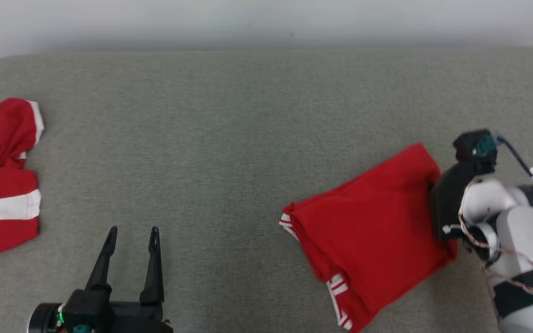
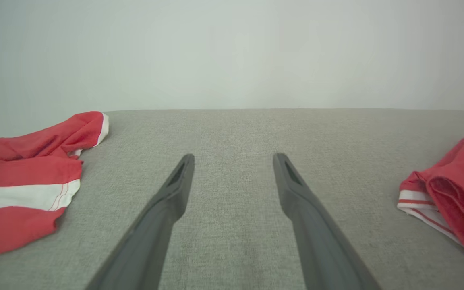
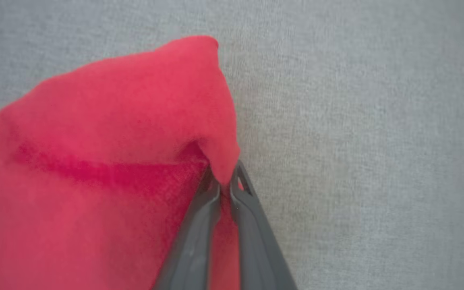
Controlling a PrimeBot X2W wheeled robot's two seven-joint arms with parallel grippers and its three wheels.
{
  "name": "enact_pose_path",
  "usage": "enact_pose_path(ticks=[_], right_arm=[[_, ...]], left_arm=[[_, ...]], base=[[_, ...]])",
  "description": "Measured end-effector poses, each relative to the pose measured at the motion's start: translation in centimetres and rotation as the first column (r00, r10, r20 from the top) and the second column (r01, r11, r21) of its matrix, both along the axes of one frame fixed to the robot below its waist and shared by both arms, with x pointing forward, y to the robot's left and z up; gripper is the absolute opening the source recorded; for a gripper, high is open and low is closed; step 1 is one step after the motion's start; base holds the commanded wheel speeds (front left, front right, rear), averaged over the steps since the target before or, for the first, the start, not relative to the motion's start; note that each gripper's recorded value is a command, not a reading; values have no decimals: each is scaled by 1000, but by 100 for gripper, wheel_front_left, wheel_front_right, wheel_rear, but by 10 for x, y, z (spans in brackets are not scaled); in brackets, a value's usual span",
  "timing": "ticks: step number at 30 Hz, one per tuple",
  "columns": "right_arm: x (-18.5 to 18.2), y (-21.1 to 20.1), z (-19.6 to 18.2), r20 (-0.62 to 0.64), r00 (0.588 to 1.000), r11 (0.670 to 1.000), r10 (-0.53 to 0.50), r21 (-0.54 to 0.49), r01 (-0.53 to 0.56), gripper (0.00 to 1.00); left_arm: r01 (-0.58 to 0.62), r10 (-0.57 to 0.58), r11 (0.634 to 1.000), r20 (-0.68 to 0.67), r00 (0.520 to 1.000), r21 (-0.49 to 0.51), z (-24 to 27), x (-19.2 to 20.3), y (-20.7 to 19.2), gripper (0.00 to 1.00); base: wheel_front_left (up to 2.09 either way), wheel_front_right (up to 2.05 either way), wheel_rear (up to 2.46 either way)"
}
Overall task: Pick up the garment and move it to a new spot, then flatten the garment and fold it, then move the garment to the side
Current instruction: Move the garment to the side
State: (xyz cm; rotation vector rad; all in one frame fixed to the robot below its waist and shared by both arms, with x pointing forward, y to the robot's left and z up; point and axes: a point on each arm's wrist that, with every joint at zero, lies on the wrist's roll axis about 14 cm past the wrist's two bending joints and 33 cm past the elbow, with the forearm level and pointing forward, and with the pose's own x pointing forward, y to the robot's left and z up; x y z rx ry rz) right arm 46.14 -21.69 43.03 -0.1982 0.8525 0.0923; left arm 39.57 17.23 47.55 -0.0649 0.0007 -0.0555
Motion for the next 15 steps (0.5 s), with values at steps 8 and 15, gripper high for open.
enact_pose_path(ticks=[8, 15], right_arm=[[27, -62, 16, 51, 994, 991, -97, -88, 101, 0], [21, -151, 29, 100, 972, 939, -213, -253, 232, 0]], left_arm=[[113, -113, 994, 34, 993, 9, 2, 35, -33, 100], [223, -224, 975, 23, 974, 22, -13, 55, -64, 100]], base=[[0, 0, 0], [0, 0, 0]])
